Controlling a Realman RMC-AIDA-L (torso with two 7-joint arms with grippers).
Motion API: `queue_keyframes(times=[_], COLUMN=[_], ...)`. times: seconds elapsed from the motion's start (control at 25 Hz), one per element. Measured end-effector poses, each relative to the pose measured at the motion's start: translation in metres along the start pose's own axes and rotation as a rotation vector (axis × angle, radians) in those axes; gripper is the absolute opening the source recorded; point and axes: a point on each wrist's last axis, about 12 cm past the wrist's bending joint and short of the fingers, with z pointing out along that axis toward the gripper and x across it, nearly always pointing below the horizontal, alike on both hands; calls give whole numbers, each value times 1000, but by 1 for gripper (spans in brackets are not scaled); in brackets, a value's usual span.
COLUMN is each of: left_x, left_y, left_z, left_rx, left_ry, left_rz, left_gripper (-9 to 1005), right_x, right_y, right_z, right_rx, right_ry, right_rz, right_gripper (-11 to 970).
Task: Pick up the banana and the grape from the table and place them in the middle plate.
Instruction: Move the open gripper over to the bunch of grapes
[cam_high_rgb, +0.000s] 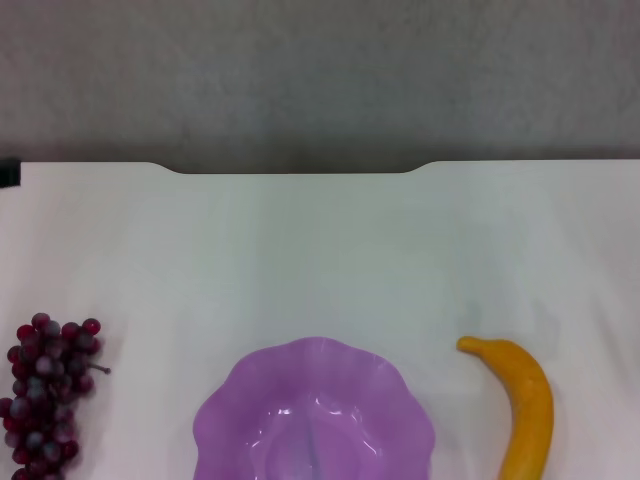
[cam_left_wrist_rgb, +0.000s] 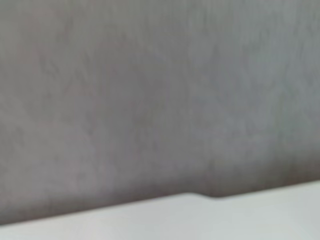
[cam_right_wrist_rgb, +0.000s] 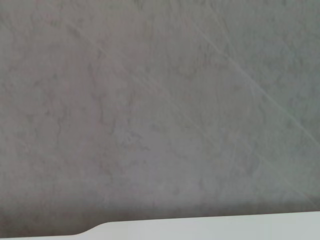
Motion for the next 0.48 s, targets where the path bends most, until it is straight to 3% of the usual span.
queue_keyframes(times=[0.24, 0.48], left_x=[2, 6], left_y=[-15, -20], left_z=[3, 9], left_rx=[5, -43], left_ry=[173, 290], left_rz=[11, 24], left_gripper=[854, 848], right_x=[-1, -1], right_y=[1, 3], right_z=[0, 1], right_rx=[-1, -9], right_ry=[-1, -2], right_rz=[-3, -10], right_gripper=[867, 866])
